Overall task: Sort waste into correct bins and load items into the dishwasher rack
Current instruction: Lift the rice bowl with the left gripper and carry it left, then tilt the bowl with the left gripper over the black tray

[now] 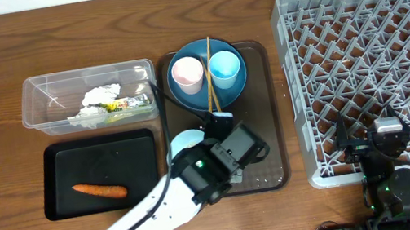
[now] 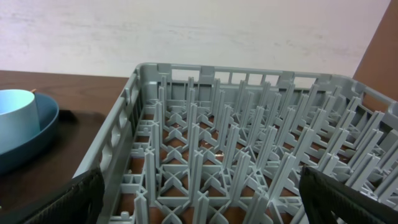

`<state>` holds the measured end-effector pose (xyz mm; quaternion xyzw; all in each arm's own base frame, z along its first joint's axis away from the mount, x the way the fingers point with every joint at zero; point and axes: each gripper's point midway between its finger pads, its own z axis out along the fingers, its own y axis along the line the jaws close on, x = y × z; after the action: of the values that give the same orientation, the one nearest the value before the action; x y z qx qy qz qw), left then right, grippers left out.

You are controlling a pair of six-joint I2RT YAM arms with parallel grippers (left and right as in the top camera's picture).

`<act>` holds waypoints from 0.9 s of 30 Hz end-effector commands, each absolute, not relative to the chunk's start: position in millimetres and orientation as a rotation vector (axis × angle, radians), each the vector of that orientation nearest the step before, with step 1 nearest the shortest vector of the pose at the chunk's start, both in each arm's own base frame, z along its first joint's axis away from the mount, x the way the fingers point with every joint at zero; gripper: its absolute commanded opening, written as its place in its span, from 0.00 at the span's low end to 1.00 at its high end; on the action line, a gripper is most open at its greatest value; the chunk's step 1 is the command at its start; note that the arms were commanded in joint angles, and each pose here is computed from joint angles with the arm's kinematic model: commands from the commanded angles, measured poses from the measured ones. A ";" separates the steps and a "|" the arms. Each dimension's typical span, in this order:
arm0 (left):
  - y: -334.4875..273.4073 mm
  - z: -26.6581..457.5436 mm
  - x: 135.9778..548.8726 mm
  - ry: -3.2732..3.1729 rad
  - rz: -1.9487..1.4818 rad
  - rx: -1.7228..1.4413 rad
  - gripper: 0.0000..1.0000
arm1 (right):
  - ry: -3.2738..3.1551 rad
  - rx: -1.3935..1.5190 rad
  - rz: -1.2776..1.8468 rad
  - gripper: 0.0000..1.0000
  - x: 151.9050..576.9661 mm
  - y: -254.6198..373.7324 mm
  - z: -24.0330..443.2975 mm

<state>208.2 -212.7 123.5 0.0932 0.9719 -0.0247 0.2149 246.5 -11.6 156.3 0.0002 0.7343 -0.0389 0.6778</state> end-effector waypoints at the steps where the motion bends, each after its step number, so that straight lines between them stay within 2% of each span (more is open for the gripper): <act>1: -197.0 137.5 214.6 2.666 -0.062 0.226 0.06 | 1.653 0.020 -0.082 0.99 246.3 -13.3 155.2; 15: -125.5 155.2 244.5 2.694 -0.078 -0.006 0.06 | 1.652 0.021 -0.082 0.99 246.3 -13.3 155.2; 27: -95.2 157.3 265.9 2.739 -0.383 -0.135 0.06 | 1.653 0.020 -0.082 0.99 246.3 -13.3 155.2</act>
<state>266.2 -90.5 151.6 -0.0704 0.9750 -0.0880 0.1913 246.5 -11.6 156.3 0.0002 0.7343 -0.0389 0.6778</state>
